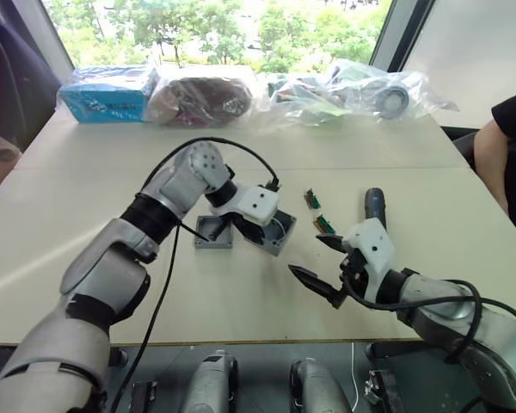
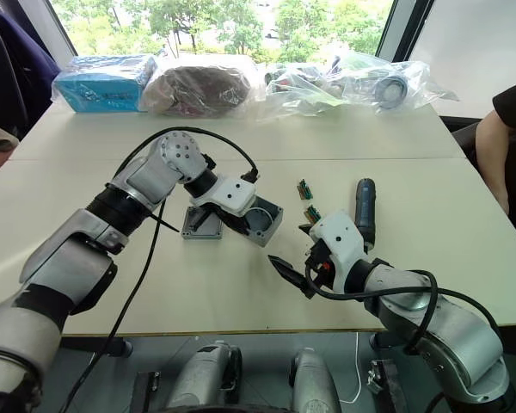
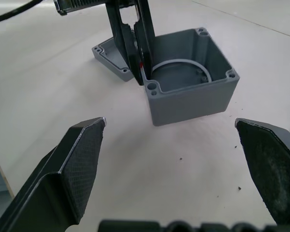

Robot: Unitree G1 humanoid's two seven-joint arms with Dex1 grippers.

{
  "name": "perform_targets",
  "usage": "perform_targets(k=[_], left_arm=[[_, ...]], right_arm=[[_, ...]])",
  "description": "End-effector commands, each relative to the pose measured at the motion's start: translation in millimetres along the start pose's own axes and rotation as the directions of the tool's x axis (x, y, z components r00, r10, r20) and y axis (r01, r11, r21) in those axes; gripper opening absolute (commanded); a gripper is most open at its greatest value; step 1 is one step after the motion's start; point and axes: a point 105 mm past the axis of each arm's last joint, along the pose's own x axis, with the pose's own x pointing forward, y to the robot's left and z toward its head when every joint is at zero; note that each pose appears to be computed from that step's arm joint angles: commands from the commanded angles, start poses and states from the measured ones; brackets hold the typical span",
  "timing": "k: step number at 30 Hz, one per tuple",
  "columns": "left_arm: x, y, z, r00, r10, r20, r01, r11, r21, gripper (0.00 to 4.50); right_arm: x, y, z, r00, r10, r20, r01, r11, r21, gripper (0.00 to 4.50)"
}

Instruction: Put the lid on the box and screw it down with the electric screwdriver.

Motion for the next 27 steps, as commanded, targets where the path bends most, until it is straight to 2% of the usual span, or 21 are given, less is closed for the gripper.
perform_targets(k=[1, 4, 8, 12, 13, 16, 19, 20, 21, 23, 25, 27], left_arm=[[1.6, 5.6, 4.8, 1.000, -0.016, -0.002, 0.016, 0.998, 0.067, 0.07], [4.4, 6.2, 1.2, 1.000, -0.029, -0.010, 0.029, 0.997, 0.077, 0.07], [4.9, 8.4, -1.9, 0.999, -0.030, -0.015, 0.031, 0.996, 0.081, 1.21], [-6.2, 15.4, 0.9, 1.000, 0.017, 0.005, -0.017, 0.998, 0.053, 2.89], [-14.9, 18.1, 1.9, 0.999, 0.043, 0.011, -0.044, 0.998, 0.033, 3.13], [-62.0, 22.0, 6.1, 0.982, 0.180, 0.063, -0.172, 0.979, -0.108, 3.13], [-97.5, 18.1, -0.6, 0.947, 0.317, 0.060, -0.286, 0.910, -0.300, 3.13], [-105.5, 16.3, -9.9, 0.930, 0.366, 0.002, -0.337, 0.858, -0.388, 3.13], [-112.1, 15.6, -22.1, 0.900, 0.427, -0.083, -0.410, 0.770, -0.489, 3.13], [-120.6, 8.2, -45.7, 0.835, 0.488, -0.253, -0.521, 0.557, -0.646, 3.13], [-119.3, -3.7, -57.0, 0.790, 0.510, -0.339, -0.563, 0.386, -0.731, 3.13], [-113.5, -17.6, -59.9, 0.772, 0.505, -0.385, -0.555, 0.241, -0.796, 3.13]], right_arm=[[-6.9, 1.1, 9.7, 0.999, -0.023, 0.040, 0.024, 0.999, -0.033, 4.50], [-8.7, 2.4, 8.9, 0.999, -0.030, 0.040, 0.031, 0.999, -0.030, 4.50], [-10.1, 3.1, 8.3, 0.999, -0.033, 0.039, 0.034, 0.999, -0.028, 4.50], [-11.1, 4.7, 9.4, 0.999, -0.025, 0.040, 0.027, 0.999, -0.032, 4.50], [-11.5, 4.8, 10.8, 0.999, -0.021, 0.042, 0.022, 0.999, -0.036, 4.50], [-17.1, 8.3, 26.5, 0.995, 0.031, 0.090, -0.027, 0.999, -0.044, 4.50], [-20.5, 16.1, 46.3, 0.981, 0.116, 0.157, -0.110, 0.993, -0.046, 4.50], [-19.5, 18.2, 50.8, 0.977, 0.141, 0.162, -0.133, 0.989, -0.060, 4.50], [-17.4, 19.9, 55.0, 0.973, 0.166, 0.159, -0.155, 0.985, -0.082, 4.50], [-11.9, 22.4, 62.1, 0.967, 0.205, 0.149, -0.187, 0.974, -0.126, 4.50], [-5.4, 21.9, 66.2, 0.967, 0.222, 0.128, -0.198, 0.965, -0.174, 4.50], [-0.4, 21.3, 68.2, 0.968, 0.230, 0.102, -0.203, 0.954, -0.219, 4.50]])
